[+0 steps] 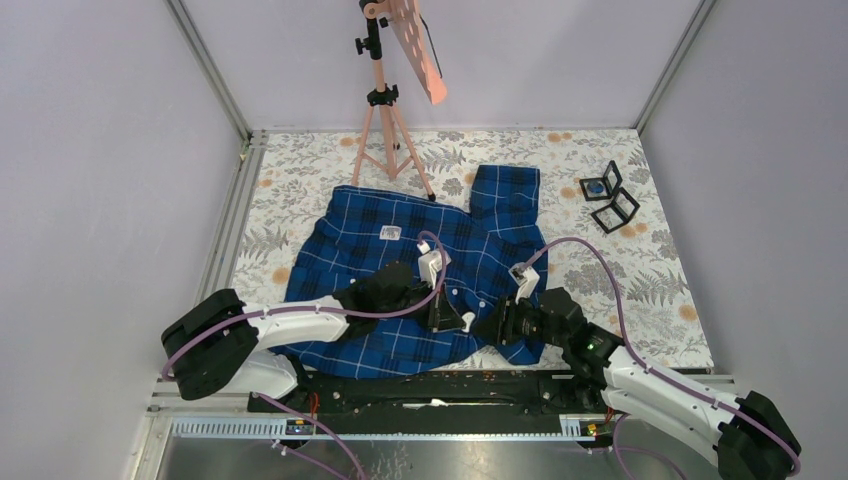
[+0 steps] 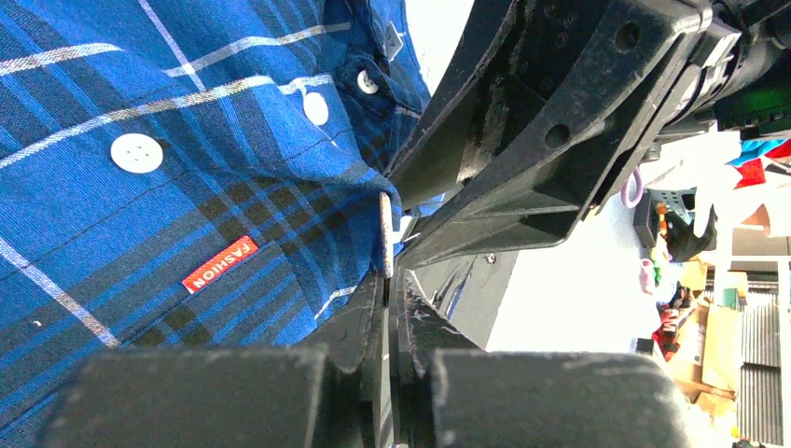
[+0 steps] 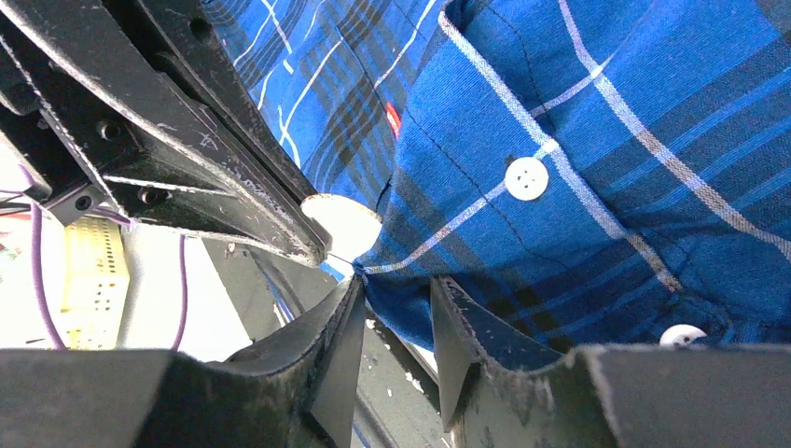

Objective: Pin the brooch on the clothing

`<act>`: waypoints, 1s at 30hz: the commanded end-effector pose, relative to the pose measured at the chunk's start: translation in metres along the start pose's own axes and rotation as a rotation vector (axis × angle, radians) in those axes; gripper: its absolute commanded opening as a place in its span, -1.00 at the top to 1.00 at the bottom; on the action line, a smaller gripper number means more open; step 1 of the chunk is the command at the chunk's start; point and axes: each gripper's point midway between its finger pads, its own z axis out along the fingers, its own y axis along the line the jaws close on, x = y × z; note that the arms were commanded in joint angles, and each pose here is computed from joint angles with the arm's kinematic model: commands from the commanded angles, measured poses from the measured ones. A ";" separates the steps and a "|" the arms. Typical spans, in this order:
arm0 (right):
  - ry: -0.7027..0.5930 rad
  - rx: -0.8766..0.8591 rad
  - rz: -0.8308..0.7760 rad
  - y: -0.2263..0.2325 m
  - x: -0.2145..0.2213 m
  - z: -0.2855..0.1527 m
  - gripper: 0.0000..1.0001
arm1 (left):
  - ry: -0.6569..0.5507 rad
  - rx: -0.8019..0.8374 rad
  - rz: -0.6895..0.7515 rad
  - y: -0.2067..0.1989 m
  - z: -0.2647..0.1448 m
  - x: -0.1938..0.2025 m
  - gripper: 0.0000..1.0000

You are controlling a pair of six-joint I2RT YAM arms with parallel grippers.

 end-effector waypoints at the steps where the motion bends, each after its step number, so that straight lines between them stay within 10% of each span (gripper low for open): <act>1: -0.023 -0.053 -0.011 0.009 -0.005 0.000 0.25 | -0.010 0.128 0.071 -0.024 -0.004 -0.006 1.00; 30: 0.073 -0.234 -0.014 0.045 -0.005 -0.003 0.40 | 0.198 0.357 0.206 -0.052 -0.019 0.025 1.00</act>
